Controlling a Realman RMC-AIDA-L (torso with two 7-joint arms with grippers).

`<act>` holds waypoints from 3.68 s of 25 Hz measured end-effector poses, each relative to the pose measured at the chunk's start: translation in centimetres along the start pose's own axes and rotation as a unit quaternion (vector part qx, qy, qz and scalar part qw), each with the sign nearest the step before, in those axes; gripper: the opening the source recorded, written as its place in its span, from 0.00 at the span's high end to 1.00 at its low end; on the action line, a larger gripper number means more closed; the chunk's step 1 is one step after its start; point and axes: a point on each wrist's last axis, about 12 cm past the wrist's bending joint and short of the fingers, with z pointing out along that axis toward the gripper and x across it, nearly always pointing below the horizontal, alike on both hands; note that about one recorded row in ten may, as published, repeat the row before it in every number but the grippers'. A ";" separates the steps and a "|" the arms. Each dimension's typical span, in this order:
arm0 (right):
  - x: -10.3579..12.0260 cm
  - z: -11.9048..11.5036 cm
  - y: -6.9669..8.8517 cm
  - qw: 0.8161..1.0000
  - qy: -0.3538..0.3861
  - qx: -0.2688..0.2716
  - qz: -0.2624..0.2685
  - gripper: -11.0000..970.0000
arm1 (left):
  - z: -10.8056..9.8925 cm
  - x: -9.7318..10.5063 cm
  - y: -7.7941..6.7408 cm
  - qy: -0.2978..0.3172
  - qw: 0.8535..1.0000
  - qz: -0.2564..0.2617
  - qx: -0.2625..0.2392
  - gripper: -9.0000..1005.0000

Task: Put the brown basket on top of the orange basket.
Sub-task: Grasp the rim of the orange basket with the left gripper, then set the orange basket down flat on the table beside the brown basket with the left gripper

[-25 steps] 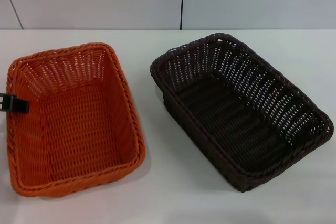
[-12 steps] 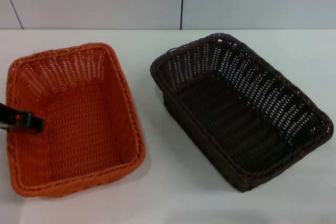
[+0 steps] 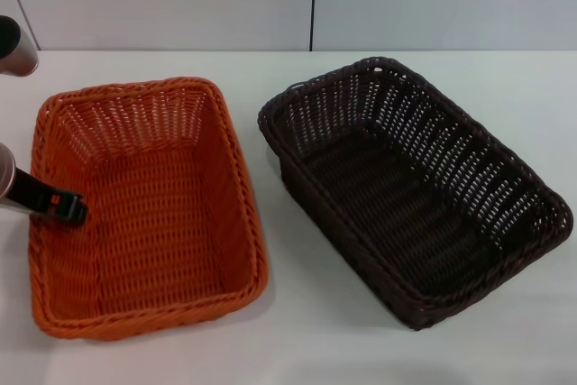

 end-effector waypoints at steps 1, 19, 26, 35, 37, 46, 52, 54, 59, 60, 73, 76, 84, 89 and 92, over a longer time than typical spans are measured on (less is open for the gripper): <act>-0.1 -0.1 -0.1 1.000 -0.002 0.005 0.000 0.21 | -0.1 0.0 -0.1 -0.001 1.000 0.002 0.000 0.47; -0.1 -0.6 -0.6 1.000 0.001 0.016 -0.002 0.21 | -2.3 -0.6 -0.7 -0.035 0.999 0.027 -0.006 0.74; -0.2 -1.0 -0.8 1.000 0.003 0.020 -0.004 0.21 | -4.8 -1.1 -0.8 -0.071 0.995 0.064 -0.017 0.76; -0.4 -1.3 -0.8 1.000 -0.001 0.020 -0.003 0.21 | -7.9 -0.5 -0.1 -0.103 0.981 0.156 -0.046 0.83; -0.6 -1.4 -0.7 1.000 -0.012 0.017 -0.001 0.21 | -8.4 -0.4 0.3 -0.111 0.979 0.163 -0.054 0.84; -1.4 -2.3 -0.7 0.999 -0.035 0.028 0.002 0.21 | -10.1 -0.4 0.1 -0.117 0.961 0.239 -0.071 0.84; -1.5 -3.3 -1.1 0.999 -0.026 0.039 -0.003 0.21 | -10.0 -1.0 -0.9 -0.125 0.944 0.297 -0.073 0.84; -1.5 -3.6 -1.3 0.999 -0.023 0.042 -0.005 0.21 | -10.0 -1.1 -1.1 -0.128 0.939 0.311 -0.074 0.84; -1.4 -3.4 -1.2 0.999 -0.020 0.042 -0.003 0.21 | -9.6 -1.3 -1.4 -0.136 0.914 0.372 -0.083 0.84; -1.4 -3.4 -1.2 0.999 -0.020 0.042 -0.003 0.21 | -9.4 -1.4 -1.4 -0.137 0.905 0.393 -0.087 0.84; -1.3 -2.2 -0.6 0.999 -0.031 0.032 0.005 0.21 | -7.1 -1.7 -0.9 -0.118 0.825 0.543 -0.105 0.85; -1.3 -2.3 -0.6 0.999 -0.031 0.033 0.005 0.21 | -8.3 -2.1 -1.2 -0.137 0.811 0.555 -0.121 0.85; -1.3 -2.8 -0.9 0.999 -0.025 0.038 -0.001 0.21 | -9.2 -2.3 -1.7 -0.145 0.790 0.581 -0.130 0.85; -1.3 -2.8 -1.0 0.999 -0.025 0.043 -0.001 0.21 | -8.6 -2.3 -2.2 -0.138 0.785 0.592 -0.121 0.85; -1.3 -2.7 -0.9 0.999 -0.028 0.046 0.000 0.21 | -8.4 -2.3 -2.5 -0.136 0.780 0.599 -0.117 0.85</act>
